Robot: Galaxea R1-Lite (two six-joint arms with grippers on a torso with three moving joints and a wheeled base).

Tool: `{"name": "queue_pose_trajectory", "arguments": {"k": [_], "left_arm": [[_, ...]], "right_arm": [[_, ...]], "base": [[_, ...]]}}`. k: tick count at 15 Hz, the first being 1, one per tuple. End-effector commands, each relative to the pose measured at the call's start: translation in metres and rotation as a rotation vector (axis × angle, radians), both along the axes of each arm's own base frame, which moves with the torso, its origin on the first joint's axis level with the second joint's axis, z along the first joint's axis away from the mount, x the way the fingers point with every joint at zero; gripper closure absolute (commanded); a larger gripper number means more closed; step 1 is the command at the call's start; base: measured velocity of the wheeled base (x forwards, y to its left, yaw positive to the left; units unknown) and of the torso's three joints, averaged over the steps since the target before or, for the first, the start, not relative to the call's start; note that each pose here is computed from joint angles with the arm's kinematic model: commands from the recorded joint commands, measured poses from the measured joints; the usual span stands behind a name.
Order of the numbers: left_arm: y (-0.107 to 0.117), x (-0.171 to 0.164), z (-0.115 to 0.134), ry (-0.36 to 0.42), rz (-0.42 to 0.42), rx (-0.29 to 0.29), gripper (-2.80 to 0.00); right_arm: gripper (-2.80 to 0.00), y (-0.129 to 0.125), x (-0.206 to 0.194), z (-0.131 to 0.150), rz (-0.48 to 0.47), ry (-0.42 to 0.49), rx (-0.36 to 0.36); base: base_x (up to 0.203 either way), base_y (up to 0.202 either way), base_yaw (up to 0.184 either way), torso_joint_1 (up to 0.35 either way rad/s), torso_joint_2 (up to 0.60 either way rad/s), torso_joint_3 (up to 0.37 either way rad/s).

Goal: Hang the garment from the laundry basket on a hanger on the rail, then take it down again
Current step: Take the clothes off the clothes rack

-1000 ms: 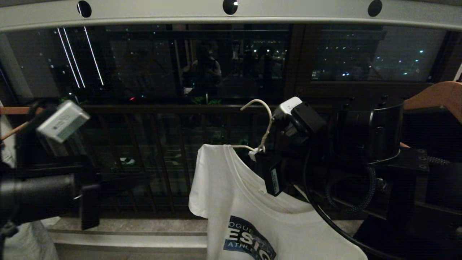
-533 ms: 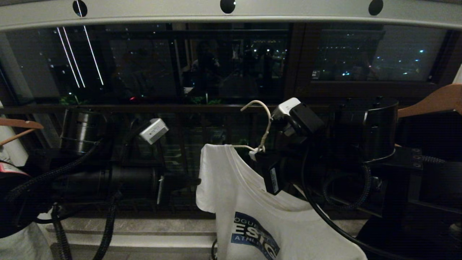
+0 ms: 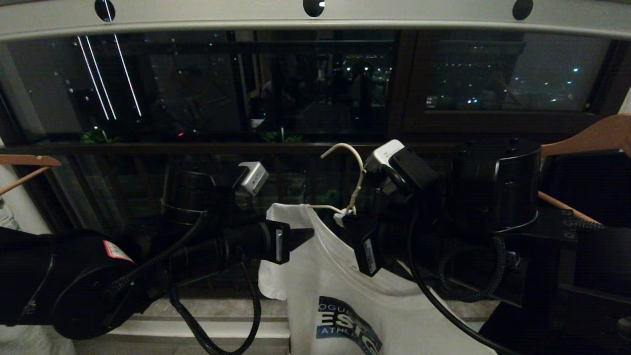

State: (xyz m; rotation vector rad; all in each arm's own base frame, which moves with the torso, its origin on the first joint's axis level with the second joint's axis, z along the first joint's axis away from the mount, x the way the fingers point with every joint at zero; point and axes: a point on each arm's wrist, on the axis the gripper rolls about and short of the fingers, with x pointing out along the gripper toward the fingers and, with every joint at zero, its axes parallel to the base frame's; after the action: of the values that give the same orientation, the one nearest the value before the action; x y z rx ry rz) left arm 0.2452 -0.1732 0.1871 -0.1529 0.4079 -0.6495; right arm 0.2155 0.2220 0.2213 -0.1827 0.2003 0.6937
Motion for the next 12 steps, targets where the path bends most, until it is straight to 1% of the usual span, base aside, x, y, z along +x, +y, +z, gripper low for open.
{"name": "queue_pose_trajectory", "arguments": {"k": [1,3,6,9,12], "left_arm": [[-0.004,0.003,-0.006,0.006,0.025,0.019,-2.8],[-0.006,0.006,-0.01,0.007,0.052,0.038,-2.8],[-0.006,0.008,-0.011,0.003,0.08,0.049,-2.8],[-0.006,0.012,-0.008,-0.012,0.117,0.05,-2.8],[-0.006,0.015,-0.008,-0.038,0.121,0.033,-2.8]], "right_arm": [[0.0,0.0,-0.001,0.0,0.002,-0.003,0.002],[0.0,0.001,-0.002,0.0,0.006,-0.003,0.002],[0.0,0.001,-0.003,0.0,0.01,-0.003,-0.001],[0.0,0.001,-0.004,0.001,0.011,-0.005,0.002],[0.0,0.001,-0.004,0.001,0.011,-0.005,0.002]], "base": [[0.0,0.0,0.0,0.0,0.0,0.0],[0.0,0.0,0.0,0.0,0.0,0.0],[0.0,0.0,0.0,0.0,0.0,0.0],[0.0,0.0,0.0,0.0,0.0,0.0],[0.0,0.0,0.0,0.0,0.0,0.0]]}}
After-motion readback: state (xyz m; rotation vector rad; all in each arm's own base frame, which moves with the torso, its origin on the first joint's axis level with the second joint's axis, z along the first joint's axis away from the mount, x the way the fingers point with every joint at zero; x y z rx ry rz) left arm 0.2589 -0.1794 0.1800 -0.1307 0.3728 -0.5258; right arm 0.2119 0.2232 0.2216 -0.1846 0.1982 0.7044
